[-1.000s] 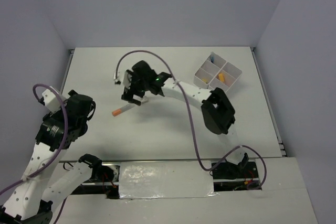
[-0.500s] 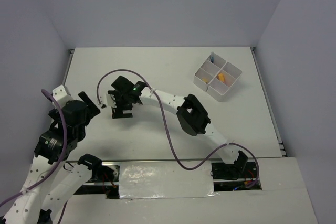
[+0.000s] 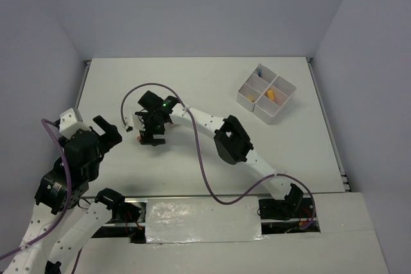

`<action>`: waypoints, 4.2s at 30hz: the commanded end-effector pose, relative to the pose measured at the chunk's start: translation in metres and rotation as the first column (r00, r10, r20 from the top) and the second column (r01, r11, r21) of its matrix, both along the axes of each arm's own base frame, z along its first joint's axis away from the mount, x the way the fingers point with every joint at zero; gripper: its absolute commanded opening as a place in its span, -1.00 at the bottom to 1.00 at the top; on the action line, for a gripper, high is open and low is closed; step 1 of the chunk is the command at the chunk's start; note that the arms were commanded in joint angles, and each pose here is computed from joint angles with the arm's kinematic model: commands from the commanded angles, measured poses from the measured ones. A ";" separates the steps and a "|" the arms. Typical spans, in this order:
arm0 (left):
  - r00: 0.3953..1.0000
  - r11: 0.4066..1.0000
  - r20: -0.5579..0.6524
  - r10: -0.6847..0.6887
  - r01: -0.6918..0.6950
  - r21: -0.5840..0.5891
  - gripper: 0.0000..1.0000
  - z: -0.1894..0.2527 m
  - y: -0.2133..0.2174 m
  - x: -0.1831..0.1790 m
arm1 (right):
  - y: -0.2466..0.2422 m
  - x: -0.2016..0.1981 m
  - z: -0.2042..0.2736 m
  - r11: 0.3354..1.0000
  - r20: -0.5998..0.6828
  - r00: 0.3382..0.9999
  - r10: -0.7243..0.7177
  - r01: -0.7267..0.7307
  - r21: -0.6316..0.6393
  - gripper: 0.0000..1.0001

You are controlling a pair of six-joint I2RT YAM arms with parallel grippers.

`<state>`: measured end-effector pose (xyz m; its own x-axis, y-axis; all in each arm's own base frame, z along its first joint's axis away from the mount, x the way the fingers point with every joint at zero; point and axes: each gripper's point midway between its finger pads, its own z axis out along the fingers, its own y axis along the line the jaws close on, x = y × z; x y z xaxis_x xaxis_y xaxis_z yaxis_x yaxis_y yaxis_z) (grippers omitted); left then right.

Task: Sort the stationery into containers
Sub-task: Pick up the stationery from the center of the board, then place the stationery in the storage box.

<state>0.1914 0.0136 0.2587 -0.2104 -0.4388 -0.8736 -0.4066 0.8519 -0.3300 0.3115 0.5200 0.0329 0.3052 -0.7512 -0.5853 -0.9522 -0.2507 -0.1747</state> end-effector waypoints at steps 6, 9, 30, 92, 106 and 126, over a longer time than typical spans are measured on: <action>0.996 0.998 0.062 -0.067 0.068 -0.012 0.99 0.011 -0.011 0.003 | -0.016 -0.012 -0.013 0.996 -0.070 0.998 0.000 -0.006 -0.086 0.74; 0.996 0.998 0.057 -0.070 0.070 0.004 0.99 0.012 -0.010 0.004 | -0.015 -0.019 -0.014 0.996 -0.091 0.996 0.004 -0.012 -0.085 -0.17; 0.988 0.992 0.083 -0.127 0.127 0.005 0.99 0.015 -0.018 0.007 | 0.020 -0.065 -0.036 0.992 -0.246 0.961 -0.124 0.118 -0.040 0.43; 0.968 0.972 0.089 -0.235 0.236 0.002 0.99 0.013 -0.037 0.011 | -0.424 0.149 0.226 0.127 -0.084 0.313 -0.946 0.595 0.793 -1.00; 0.962 0.964 0.062 -0.265 0.265 0.005 0.99 0.008 -0.045 0.015 | -0.472 0.153 0.216 0.212 -0.063 0.409 -0.910 0.592 0.778 -0.99; 0.958 0.960 0.056 -0.280 0.280 0.008 0.99 0.006 -0.047 0.017 | -0.492 0.167 0.162 0.264 -0.119 0.471 -0.874 0.667 0.697 -0.79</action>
